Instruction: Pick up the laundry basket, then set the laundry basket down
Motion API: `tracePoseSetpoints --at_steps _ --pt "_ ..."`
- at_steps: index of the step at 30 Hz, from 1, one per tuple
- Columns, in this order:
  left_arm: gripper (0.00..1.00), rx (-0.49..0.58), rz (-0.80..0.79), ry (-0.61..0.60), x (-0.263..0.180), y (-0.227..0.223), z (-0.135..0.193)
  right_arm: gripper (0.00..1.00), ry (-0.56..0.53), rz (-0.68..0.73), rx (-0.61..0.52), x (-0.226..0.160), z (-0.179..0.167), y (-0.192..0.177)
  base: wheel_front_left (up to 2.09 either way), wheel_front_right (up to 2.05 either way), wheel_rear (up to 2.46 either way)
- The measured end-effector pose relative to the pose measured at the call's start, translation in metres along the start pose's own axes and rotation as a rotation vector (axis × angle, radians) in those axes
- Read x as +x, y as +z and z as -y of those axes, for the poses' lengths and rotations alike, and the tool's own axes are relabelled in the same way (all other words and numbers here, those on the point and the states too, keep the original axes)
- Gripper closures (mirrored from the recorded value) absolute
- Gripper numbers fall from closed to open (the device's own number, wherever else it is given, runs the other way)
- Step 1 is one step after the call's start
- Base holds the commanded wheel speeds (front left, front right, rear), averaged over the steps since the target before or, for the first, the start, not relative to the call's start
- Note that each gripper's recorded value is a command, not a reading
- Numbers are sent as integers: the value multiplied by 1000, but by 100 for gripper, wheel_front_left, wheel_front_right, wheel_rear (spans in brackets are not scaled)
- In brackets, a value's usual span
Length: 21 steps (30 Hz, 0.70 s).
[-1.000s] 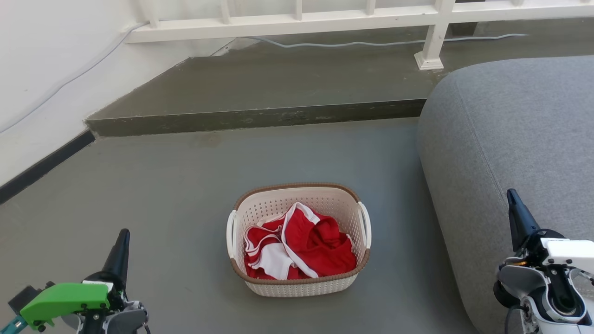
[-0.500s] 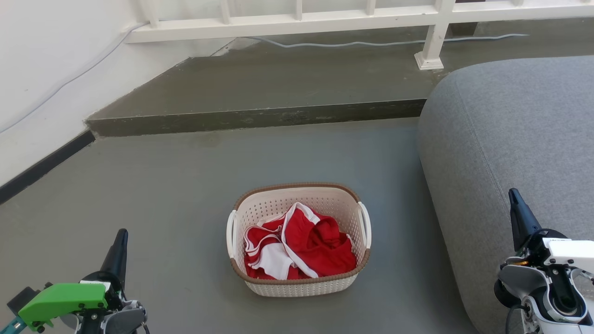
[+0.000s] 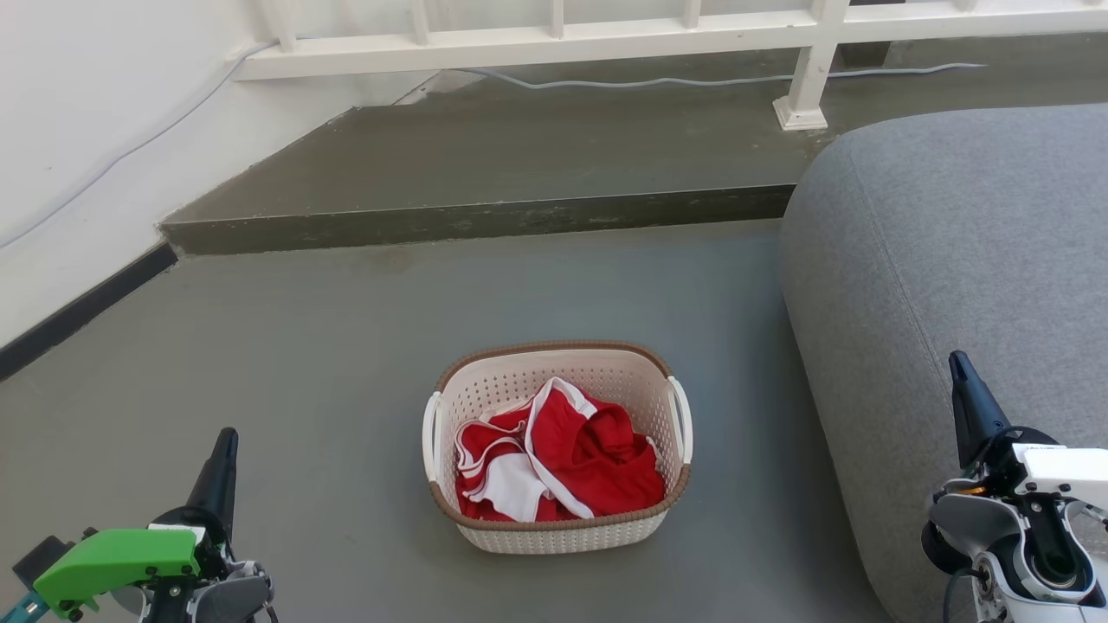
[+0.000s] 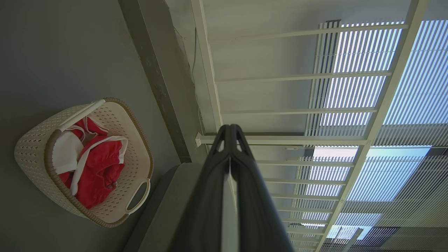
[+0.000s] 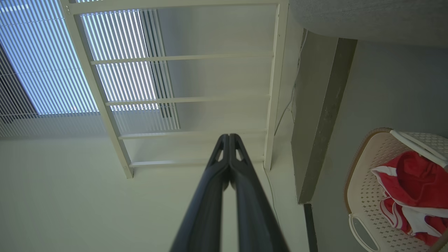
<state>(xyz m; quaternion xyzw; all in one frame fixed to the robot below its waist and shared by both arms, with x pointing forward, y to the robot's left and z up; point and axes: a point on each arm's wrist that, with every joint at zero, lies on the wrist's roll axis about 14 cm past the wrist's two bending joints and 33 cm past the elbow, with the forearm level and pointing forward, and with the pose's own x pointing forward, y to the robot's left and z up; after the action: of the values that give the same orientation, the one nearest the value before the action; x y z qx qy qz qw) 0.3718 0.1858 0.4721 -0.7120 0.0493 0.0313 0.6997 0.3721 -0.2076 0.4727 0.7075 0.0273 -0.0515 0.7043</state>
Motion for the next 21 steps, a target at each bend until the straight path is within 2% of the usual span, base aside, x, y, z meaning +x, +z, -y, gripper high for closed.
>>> tracePoseSetpoints --at_steps 21 --pt "100 0 3 -6 0 1 1 100 1 1 1 0 0 0 0 0 0"
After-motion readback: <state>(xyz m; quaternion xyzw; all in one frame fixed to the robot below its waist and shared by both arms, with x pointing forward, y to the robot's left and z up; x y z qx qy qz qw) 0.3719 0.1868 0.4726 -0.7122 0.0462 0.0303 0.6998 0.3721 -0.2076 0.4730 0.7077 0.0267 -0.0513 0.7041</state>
